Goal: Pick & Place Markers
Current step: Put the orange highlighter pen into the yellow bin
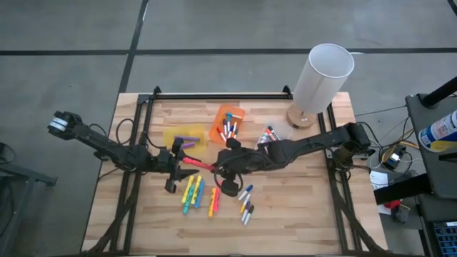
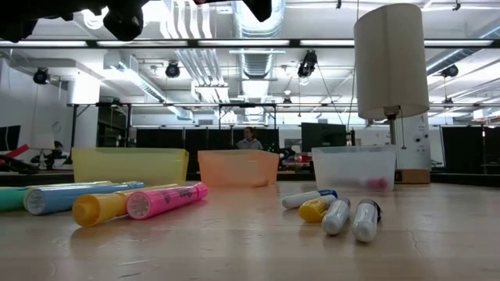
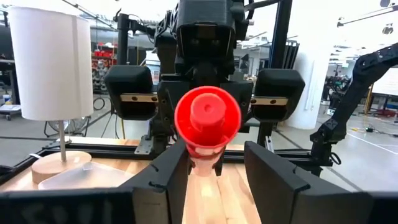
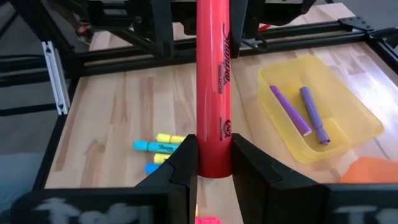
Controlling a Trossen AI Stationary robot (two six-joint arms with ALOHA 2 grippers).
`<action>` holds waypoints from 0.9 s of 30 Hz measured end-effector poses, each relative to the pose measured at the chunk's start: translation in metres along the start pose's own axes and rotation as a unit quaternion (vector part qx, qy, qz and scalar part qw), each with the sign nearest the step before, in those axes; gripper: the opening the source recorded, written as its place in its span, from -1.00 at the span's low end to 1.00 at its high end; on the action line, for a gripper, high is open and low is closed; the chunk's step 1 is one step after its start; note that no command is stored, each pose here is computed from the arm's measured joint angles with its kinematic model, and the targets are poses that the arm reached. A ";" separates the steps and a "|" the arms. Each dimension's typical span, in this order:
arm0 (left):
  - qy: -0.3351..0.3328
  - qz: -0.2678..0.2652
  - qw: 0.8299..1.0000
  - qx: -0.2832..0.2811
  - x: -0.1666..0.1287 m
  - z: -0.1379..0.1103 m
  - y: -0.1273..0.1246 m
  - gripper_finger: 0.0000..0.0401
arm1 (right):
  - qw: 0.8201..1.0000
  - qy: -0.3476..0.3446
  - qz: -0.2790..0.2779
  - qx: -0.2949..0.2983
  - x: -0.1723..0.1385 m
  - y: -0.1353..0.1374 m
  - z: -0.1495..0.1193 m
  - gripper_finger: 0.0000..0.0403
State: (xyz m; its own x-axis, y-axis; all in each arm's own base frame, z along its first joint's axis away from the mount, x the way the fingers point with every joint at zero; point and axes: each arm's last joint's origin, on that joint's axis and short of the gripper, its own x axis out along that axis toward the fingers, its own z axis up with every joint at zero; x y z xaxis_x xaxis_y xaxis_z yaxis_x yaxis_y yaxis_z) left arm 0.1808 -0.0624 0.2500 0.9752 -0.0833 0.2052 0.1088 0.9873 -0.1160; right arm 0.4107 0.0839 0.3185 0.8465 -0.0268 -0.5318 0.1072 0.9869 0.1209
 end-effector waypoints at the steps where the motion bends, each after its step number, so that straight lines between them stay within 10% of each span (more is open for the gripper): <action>1: 0.000 0.000 1.000 -0.002 0.000 0.000 0.000 -0.30 | 1.000 -0.001 0.000 0.000 0.001 0.000 0.000 -0.67; 13: -0.003 0.003 1.000 -0.012 0.000 0.001 0.000 -0.75 | 1.000 -0.003 0.002 0.001 0.002 0.000 -0.001 -0.61; 27: 0.024 0.080 0.997 0.006 -0.002 -0.004 0.005 -0.71 | 0.993 0.112 -0.039 0.013 0.000 -0.007 -0.025 0.11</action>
State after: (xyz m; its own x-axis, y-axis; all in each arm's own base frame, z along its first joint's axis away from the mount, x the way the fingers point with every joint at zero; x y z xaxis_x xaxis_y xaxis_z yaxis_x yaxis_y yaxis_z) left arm 0.1798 -0.0575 0.2453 0.9880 0.0688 0.1385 -0.0506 0.9901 -0.1310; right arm 0.3972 0.0811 0.2965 0.6978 -0.0638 -0.7134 0.1834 0.9787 0.0919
